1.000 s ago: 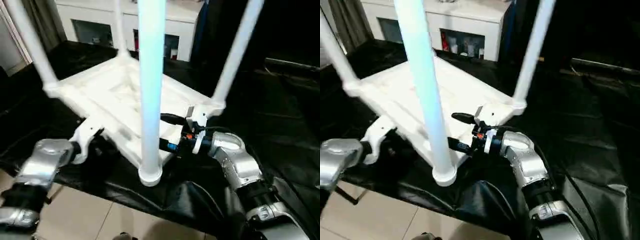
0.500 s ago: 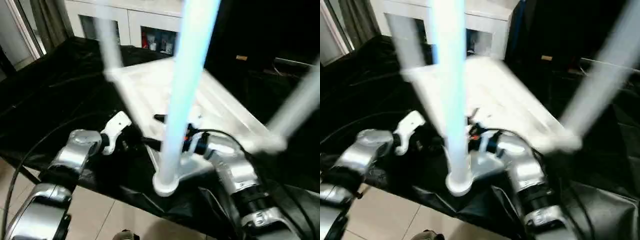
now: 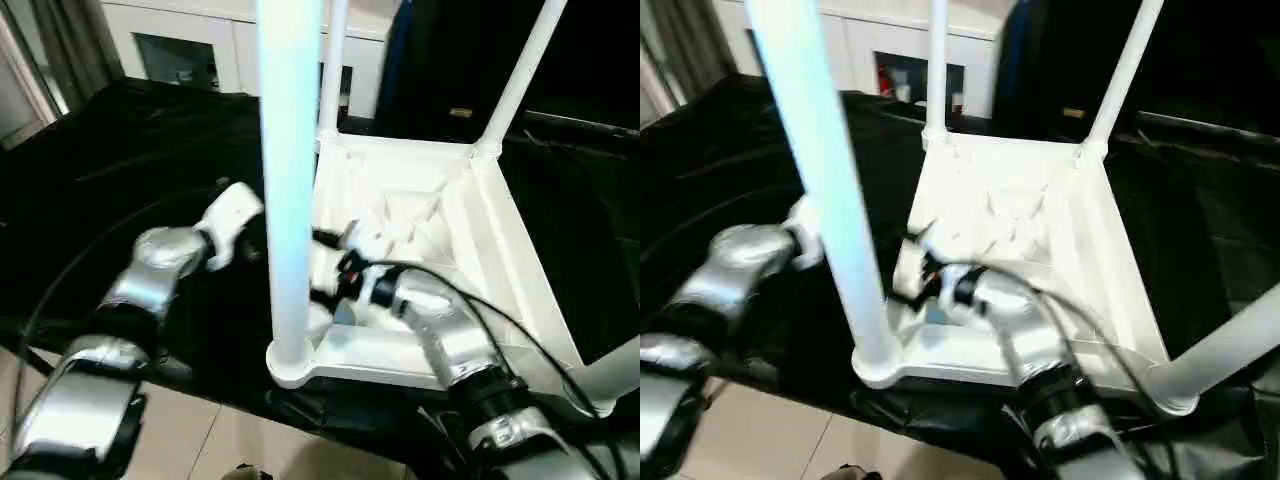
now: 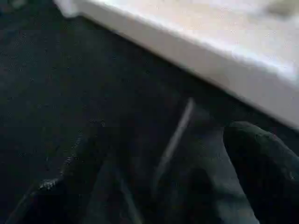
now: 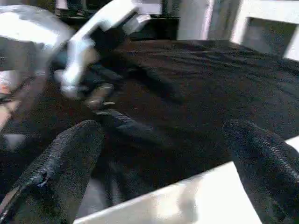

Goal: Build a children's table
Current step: Rotate table base

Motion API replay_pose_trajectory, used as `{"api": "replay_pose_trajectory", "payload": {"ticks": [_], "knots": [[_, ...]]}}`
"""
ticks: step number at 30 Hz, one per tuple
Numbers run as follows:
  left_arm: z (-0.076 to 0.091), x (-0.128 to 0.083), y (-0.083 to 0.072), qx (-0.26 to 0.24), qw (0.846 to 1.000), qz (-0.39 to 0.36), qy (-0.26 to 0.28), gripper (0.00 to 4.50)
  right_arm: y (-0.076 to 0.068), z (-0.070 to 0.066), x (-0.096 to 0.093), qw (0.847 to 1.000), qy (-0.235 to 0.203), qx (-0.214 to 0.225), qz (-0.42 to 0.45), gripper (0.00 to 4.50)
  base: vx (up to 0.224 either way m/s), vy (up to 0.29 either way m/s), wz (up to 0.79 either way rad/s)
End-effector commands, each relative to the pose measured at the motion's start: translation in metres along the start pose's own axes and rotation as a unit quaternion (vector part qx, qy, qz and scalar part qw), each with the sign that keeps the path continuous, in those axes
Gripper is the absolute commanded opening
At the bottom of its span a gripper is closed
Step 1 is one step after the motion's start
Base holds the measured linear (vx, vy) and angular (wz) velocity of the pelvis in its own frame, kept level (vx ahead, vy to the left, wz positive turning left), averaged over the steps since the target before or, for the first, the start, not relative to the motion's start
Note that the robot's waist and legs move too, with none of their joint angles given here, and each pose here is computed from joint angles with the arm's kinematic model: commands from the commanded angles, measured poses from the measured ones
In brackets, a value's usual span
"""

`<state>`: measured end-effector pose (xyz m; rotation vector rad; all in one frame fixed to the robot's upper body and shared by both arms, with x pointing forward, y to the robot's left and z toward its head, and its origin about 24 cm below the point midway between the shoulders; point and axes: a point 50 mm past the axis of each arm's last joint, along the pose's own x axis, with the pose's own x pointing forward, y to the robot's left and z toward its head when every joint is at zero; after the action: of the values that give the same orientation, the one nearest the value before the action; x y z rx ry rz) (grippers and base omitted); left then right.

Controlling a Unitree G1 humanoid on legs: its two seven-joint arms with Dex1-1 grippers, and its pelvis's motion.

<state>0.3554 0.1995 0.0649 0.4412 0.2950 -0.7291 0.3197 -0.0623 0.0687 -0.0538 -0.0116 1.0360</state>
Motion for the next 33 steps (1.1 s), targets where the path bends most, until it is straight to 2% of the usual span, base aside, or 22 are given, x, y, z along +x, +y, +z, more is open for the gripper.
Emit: {"api": "replay_pose_trajectory", "payload": {"ticks": [1, 4, 5, 8, 10, 13, 14, 16, 18, 19, 21, 22, 24, 25, 26, 27, 28, 29, 33], "knots": [[0.002, -0.006, 0.004, 0.008, 1.000, 0.004, -0.009, 4.41, -0.007, 0.006, 0.000, 1.000, -0.002, -0.019, -0.019, 4.50, 0.000, 0.000, 0.00], [-0.006, -0.020, 0.009, -0.011, 1.000, 0.012, -0.008, 4.41, -0.020, 0.012, -0.005, 0.997, 0.005, -0.038, -0.071, 4.50, 0.000, 0.000, 0.00], [-0.010, -0.032, 0.011, -0.022, 1.000, 0.011, -0.011, 4.41, -0.026, 0.017, -0.011, 0.994, -0.002, -0.036, -0.103, 4.50, 0.000, 0.000, 0.00], [-0.015, -0.051, 0.008, -0.036, 0.999, -0.005, -0.016, 4.41, -0.028, 0.021, -0.024, 0.991, -0.011, -0.036, -0.130, 4.50, 0.000, 0.000, 0.00], [-0.014, -0.065, 0.001, -0.055, 0.997, -0.018, -0.045, 4.41, -0.021, 0.019, -0.040, 0.989, -0.015, -0.032, -0.141, 4.50, 0.000, 0.000, 0.00], [-0.004, -0.078, -0.005, -0.091, 0.987, 0.050, -0.125, 4.41, -0.005, 0.021, -0.068, 0.989, -0.006, -0.037, -0.142, 4.50, 0.000, 0.000, 0.00], [-0.004, -0.078, -0.005, -0.091, 0.987, 0.050, -0.125, 4.41, -0.005, 0.021, -0.068, 0.989, -0.006, -0.037, -0.142, 4.50, 0.000, 0.000, 0.00], [0.001, -0.084, -0.015, -0.118, 0.981, 0.051, -0.148, 4.41, 0.007, 0.027, -0.083, 0.993, 0.018, -0.043, -0.106, 4.50, 0.000, 0.000, 0.00], [0.001, -0.086, -0.018, -0.124, 0.980, 0.046, -0.146, 4.41, 0.010, 0.029, -0.086, 0.994, 0.025, -0.045, -0.093, 4.50, 0.000, 0.000, 0.00], [0.002, -0.087, -0.023, -0.126, 0.981, 0.028, -0.144, 4.41, 0.014, 0.032, -0.090, 0.996, 0.033, -0.044, -0.065, 4.50, 0.000, 0.000, 0.00], [-0.001, -0.090, -0.036, -0.121, 0.985, -0.039, -0.113, 4.41, 0.025, 0.037, -0.103, 0.993, 0.079, -0.077, 0.032, 4.50, 0.000, 0.000, 0.00], [-0.004, -0.092, -0.042, -0.124, 0.986, -0.074, -0.087, 4.41, 0.030, 0.037, -0.110, 0.986, 0.111, -0.094, 0.077, 4.50, -0.022, 0.005, -0.20], [-0.007, -0.095, -0.047, -0.128, 0.984, -0.109, -0.056, 4.41, 0.033, 0.035, -0.116, 0.977, 0.145, -0.107, 0.114, 4.50, 0.000, 0.000, 0.00], [-0.012, -0.102, -0.053, -0.146, 0.978, -0.147, -0.021, 4.41, 0.035, 0.031, -0.120, 0.968, 0.176, -0.116, 0.134, 4.50, 0.000, 0.000, 0.00], [-0.013, -0.103, -0.054, -0.149, 0.977, -0.152, -0.014, 4.41, 0.035, 0.030, -0.120, 0.967, 0.180, -0.117, 0.136, 4.50, 0.000, 0.000, 0.00], [-0.020, -0.110, -0.056, -0.154, 0.973, -0.170, 0.022, 4.41, 0.034, 0.026, -0.120, 0.963, 0.192, -0.125, 0.140, 4.50, 0.000, 0.000, 0.00], [-0.020, -0.110, -0.056, -0.154, 0.973, -0.170, 0.022, 4.41, 0.034, 0.026, -0.120, 0.963, 0.192, -0.125, 0.140, 4.50, 0.000, 0.000, 0.00], [-0.023, -0.116, -0.056, -0.151, 0.971, -0.181, 0.043, 4.41, 0.032, 0.022, -0.116, 0.961, 0.197, -0.141, 0.137, 4.50, 0.000, 0.000, 0.00], [-0.015, -0.127, -0.060, -0.153, 0.967, -0.198, 0.042, 4.41, 0.028, 0.012, -0.104, 0.957, 0.201, -0.170, 0.123, 4.50, 0.000, 0.000, 0.00]]}}
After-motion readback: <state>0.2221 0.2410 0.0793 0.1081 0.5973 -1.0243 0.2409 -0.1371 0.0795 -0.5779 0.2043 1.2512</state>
